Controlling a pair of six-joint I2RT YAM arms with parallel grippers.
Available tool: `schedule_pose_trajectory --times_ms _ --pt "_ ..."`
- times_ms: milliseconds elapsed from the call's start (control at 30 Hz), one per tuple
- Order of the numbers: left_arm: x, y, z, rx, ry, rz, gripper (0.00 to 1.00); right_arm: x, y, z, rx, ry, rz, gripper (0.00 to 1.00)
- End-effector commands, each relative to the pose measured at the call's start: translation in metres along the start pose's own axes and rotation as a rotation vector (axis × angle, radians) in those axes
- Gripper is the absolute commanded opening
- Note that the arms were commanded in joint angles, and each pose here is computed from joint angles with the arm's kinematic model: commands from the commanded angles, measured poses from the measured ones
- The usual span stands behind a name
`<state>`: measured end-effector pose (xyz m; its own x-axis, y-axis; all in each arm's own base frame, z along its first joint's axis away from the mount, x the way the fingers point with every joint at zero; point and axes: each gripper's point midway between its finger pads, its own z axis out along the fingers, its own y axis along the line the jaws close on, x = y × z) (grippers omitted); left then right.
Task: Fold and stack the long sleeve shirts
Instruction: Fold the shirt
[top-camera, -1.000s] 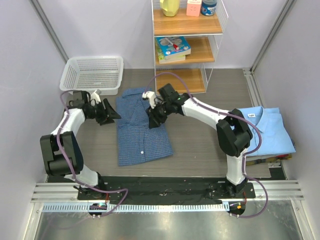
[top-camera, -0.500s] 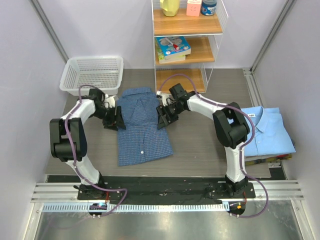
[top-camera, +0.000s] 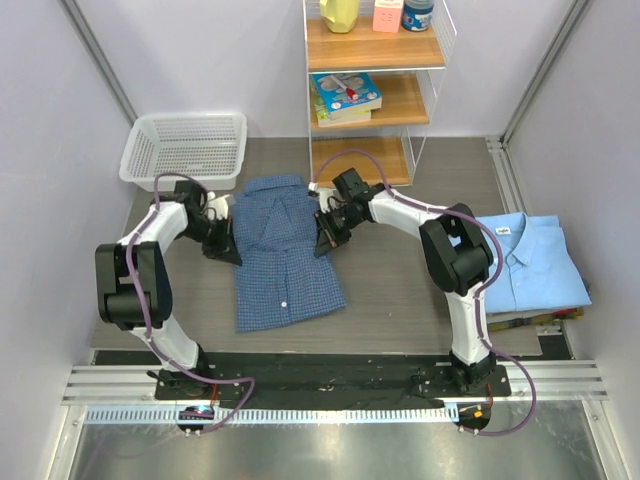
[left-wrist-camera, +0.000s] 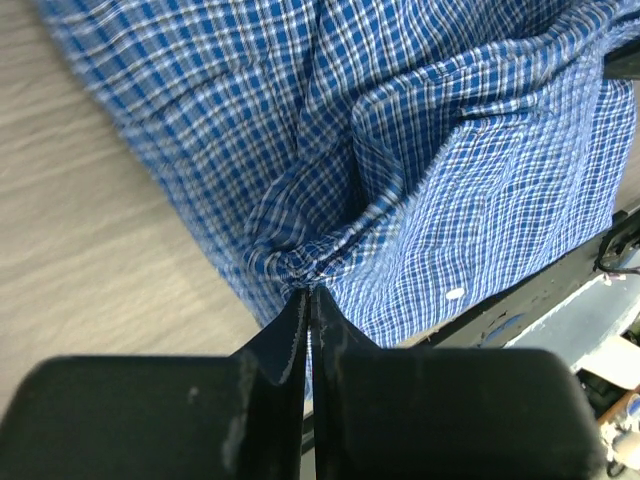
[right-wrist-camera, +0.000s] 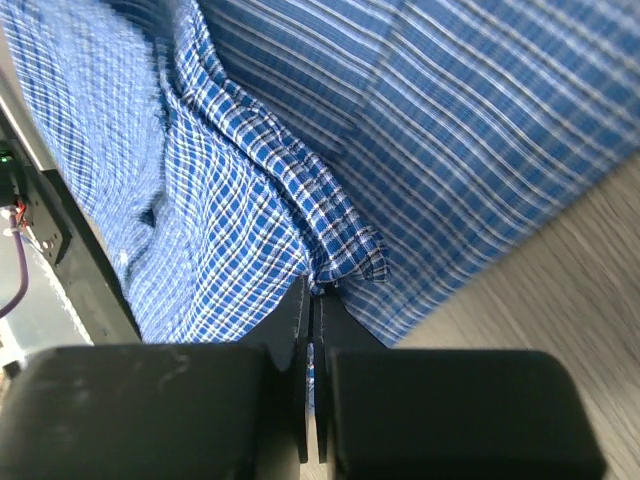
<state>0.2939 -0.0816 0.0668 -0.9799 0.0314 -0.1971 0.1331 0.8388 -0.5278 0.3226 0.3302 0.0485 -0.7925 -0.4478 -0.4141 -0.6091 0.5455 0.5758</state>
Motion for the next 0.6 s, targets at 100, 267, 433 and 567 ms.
schedule_pose_trajectory --times_ms 100,267,433,567 --pt "-0.003 0.014 -0.029 -0.113 -0.051 0.03 0.0 -0.047 0.027 -0.014 0.019 -0.121 -0.206 0.01" --pt "-0.004 0.03 -0.008 -0.119 0.012 -0.024 0.0 -0.037 0.004 0.003 0.063 -0.078 -0.201 0.02" --pt "-0.015 0.039 0.013 -0.116 0.019 -0.028 0.02 -0.024 -0.019 0.007 0.155 -0.047 -0.205 0.05" --pt "-0.027 0.048 0.021 -0.145 0.013 -0.02 0.02 -0.01 -0.027 0.014 0.16 -0.028 -0.172 0.05"
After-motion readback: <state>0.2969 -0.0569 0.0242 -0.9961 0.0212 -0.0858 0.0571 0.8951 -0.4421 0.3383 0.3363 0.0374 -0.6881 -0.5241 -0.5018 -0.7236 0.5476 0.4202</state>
